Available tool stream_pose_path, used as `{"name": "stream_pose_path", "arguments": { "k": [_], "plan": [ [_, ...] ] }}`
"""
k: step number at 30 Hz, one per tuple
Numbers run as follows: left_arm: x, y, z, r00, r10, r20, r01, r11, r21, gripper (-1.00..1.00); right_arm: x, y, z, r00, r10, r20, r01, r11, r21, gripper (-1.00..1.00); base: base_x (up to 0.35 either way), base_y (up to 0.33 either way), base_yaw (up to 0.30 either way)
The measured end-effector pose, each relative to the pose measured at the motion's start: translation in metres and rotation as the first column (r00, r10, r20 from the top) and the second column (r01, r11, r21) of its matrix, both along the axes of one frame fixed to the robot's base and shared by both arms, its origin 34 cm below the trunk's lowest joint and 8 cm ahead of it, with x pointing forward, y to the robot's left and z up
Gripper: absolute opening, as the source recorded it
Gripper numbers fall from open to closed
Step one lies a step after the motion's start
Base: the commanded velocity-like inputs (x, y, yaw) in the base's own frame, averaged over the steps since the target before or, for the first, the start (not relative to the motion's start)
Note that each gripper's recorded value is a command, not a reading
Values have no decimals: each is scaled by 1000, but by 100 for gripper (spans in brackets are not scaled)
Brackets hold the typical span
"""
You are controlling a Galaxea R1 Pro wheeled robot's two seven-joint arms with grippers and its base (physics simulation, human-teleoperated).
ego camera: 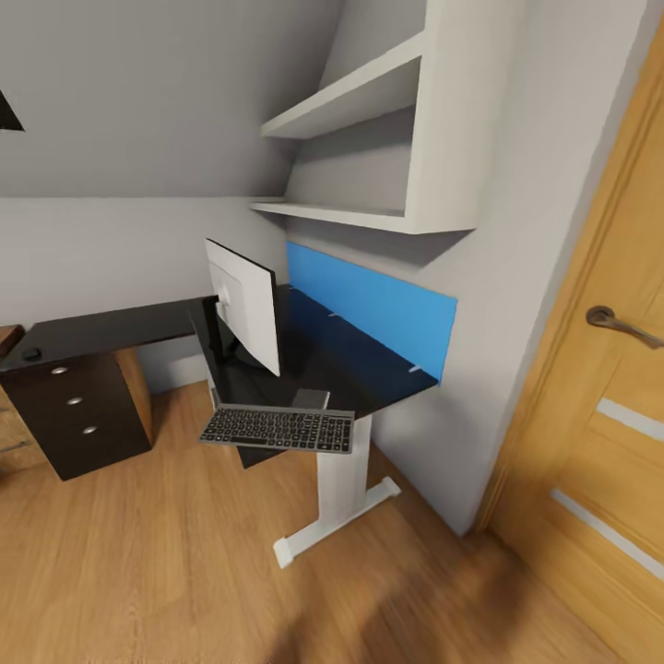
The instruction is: In the bedroom, organize the workspace by keeping the computer under the desk, ensuring the monitor is on the desk, placing the keyboard on the desk next to the monitor, placing the mouse on the desk next to the keyboard, moving the folder from the swivel chair onto the desk next to the mouse, stacking the notebook on top of the folder with the pen on top of the notebook, and positioning the swivel chair next to the desk.
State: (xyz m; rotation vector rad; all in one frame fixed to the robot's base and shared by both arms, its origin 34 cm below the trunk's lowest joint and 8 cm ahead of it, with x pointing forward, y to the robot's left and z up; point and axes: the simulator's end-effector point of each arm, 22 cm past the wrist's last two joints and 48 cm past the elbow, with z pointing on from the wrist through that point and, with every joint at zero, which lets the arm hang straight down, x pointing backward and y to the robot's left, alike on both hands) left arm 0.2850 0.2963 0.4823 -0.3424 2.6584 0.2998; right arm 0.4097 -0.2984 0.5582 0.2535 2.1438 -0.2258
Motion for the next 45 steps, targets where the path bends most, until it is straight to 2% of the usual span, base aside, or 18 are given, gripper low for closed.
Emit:
{"name": "stream_pose_path", "arguments": {
  "k": [12,20,29,36,45],
  "plan": [
    [1,1,1,1000,2,3,-2,1000,1,100,1,0,1,1000,0,5,0,1000,0,100,0,-203,277],
    [2,13,2,1000,5,6,-6,1000,18,100,2,0,1,1000,1,4,-1,1000,0,100,0,-213,275],
    [2,14,2,1000,5,5,-5,1000,18,100,2,0,1,1000,2,1,-2,1000,0,100,0,-275,286],
    [1,13,1,1000,5,3,-5,1000,17,100,1,1,0,1000,3,-2,-3,1000,1,100,0,-60,273],
    [0,13,1,1000,4,1,-4,1000,16,100,2,-5,2,1000,11,9,-11,1000,-9,100,0,-3,53]
  ]
}}
